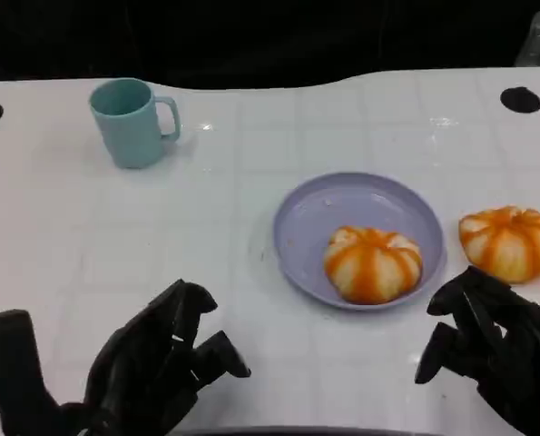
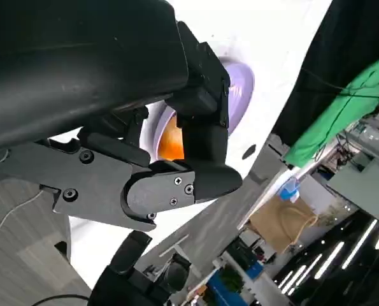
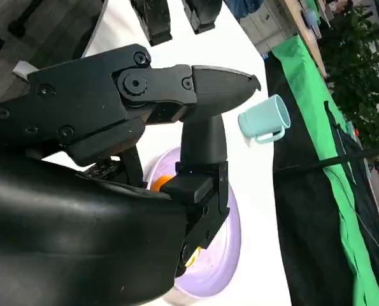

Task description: Grasp the bread from the table and place it into the plate.

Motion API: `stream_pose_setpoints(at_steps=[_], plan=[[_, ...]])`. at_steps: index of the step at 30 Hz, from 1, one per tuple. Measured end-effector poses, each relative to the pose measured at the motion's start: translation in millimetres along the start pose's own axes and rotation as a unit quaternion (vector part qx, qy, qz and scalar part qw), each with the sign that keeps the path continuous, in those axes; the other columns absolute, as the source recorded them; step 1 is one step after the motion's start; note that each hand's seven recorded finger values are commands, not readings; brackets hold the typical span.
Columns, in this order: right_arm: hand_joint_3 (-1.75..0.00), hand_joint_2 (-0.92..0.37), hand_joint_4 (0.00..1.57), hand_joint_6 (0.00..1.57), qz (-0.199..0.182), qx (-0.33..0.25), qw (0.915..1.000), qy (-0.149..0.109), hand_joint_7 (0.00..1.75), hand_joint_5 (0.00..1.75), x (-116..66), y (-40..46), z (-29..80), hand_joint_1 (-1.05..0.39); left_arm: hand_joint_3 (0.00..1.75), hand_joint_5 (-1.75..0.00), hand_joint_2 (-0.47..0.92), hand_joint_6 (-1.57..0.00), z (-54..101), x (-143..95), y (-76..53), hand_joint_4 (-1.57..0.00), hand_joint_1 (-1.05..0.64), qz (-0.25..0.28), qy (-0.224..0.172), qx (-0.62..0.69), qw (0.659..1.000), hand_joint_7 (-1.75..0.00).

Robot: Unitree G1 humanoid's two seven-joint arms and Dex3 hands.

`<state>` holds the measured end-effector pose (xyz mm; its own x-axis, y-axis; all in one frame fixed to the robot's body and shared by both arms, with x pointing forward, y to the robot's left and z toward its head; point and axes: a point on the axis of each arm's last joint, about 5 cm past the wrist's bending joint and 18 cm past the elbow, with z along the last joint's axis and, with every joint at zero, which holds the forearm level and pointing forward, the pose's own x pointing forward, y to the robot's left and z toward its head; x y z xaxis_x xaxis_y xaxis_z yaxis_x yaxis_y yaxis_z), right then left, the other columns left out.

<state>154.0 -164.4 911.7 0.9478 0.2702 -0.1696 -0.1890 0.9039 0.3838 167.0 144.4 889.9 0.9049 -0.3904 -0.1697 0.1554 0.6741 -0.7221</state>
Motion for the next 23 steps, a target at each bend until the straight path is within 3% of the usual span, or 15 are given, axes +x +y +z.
stream_pose_setpoints(at_steps=[23], plan=[[-0.36, -0.92, 0.64, 0.49, 0.000, 0.000, 1.0000, 0.002, 1.61, 1.75, -2.0, -0.3, -1.3, -0.45, 0.47, -1.75, 0.92, -0.57, 1.1, 1.0, 0.3, -0.81, -0.55, 0.000, -0.013, 0.012, 1.000, -1.75]])
